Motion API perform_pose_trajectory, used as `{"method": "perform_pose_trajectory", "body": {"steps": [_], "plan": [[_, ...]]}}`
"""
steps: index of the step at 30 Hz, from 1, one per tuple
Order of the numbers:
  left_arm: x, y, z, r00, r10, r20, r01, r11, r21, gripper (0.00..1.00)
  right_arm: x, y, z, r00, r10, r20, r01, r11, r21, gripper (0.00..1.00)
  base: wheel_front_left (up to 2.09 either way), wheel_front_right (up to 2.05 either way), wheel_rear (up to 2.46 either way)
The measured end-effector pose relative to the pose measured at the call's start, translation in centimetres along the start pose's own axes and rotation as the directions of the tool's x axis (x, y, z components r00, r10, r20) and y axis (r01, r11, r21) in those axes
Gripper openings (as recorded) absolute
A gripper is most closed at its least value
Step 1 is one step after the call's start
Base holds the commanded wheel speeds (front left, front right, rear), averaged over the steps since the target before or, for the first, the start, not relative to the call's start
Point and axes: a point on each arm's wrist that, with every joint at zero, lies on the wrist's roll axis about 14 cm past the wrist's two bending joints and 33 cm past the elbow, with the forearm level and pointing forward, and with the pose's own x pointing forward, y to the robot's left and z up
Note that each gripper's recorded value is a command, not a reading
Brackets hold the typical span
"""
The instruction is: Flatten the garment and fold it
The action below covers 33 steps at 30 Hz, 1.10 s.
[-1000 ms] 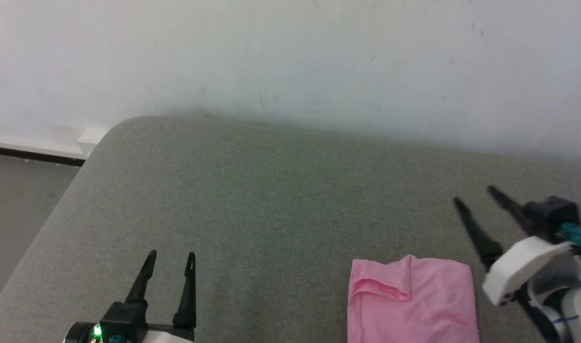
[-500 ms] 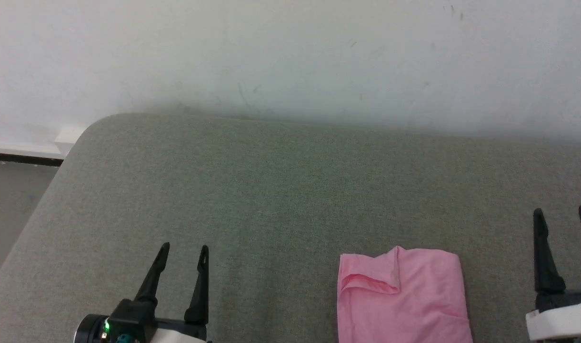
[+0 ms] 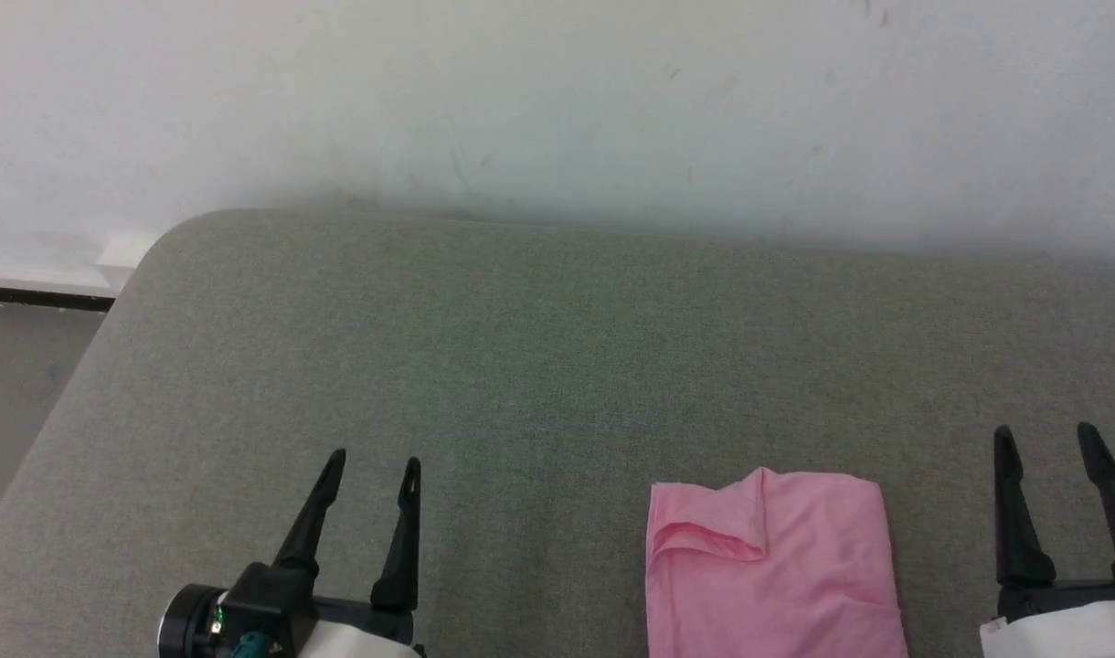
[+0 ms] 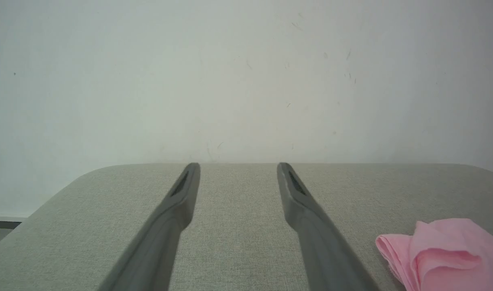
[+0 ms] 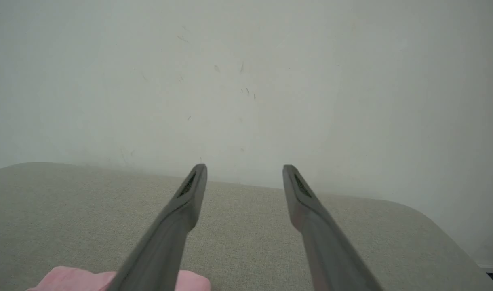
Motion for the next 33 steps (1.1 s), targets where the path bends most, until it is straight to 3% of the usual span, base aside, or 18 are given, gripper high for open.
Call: {"method": "perform_pose_trajectory", "body": {"steps": [5,9,12,16,20,23,28,29,30,33], "plan": [[0.1,0.1,-0.2,1.000,0.002,-0.008,-0.002,1.000,-0.003,1.00,0.3,1.2,-2.7,0.986,0.061,-0.156,-0.053,0.997,0.057,1.00,0.00,0.00,0.00],[0.3,0.2,-0.6,1.000,0.011,-0.019,-0.011,1.000,-0.007,1.00,0.0,2.2,-5.8,0.930,0.130,-0.343,-0.092,0.988,0.124,1.00,0.00,0.00,0.00],[0.5,0.3,-0.8,1.000,0.011,-0.025,-0.011,1.000,-0.007,1.00,-1.1,3.1,-9.0,0.836,0.193,-0.514,-0.116,0.977,0.179,1.00,0.00,0.00,0.00],[0.6,0.6,-1.3,0.999,0.022,-0.042,-0.022,1.000,-0.004,1.00,-3.3,4.0,-13.1,0.668,0.244,-0.703,-0.079,0.963,0.258,1.00,0.00,0.00,0.00],[0.7,1.1,-1.6,0.998,0.036,-0.052,-0.036,0.999,0.002,1.00,-5.3,5.7,-15.7,0.515,0.295,-0.805,-0.041,0.946,0.320,1.00,0.00,0.00,0.00],[0.7,1.5,-2.0,0.997,0.048,-0.065,-0.047,0.999,0.009,1.00,-5.8,6.5,-16.8,0.445,0.312,-0.839,-0.045,0.944,0.327,1.00,0.00,0.00,0.00],[0.5,2.0,-2.4,0.995,0.061,-0.081,-0.060,0.998,0.014,1.00,-5.1,8.0,-17.6,0.411,0.339,-0.846,-0.095,0.939,0.330,1.00,0.00,0.00,0.00],[0.5,2.1,-2.5,0.994,0.064,-0.083,-0.063,0.998,0.015,1.00,-5.1,8.2,-17.7,0.405,0.340,-0.849,-0.114,0.940,0.322,0.24,0.00,0.00,0.00],[0.5,2.1,-2.5,0.994,0.065,-0.084,-0.064,0.998,0.015,1.00,-4.9,8.4,-17.7,0.406,0.339,-0.849,-0.135,0.941,0.311,0.00,0.00,0.00,0.00],[0.7,1.8,-2.5,0.995,0.055,-0.083,-0.055,0.998,0.012,1.00,-4.4,8.8,-17.6,0.427,0.339,-0.839,-0.192,0.940,0.282,0.00,0.00,0.00,0.00]]}}
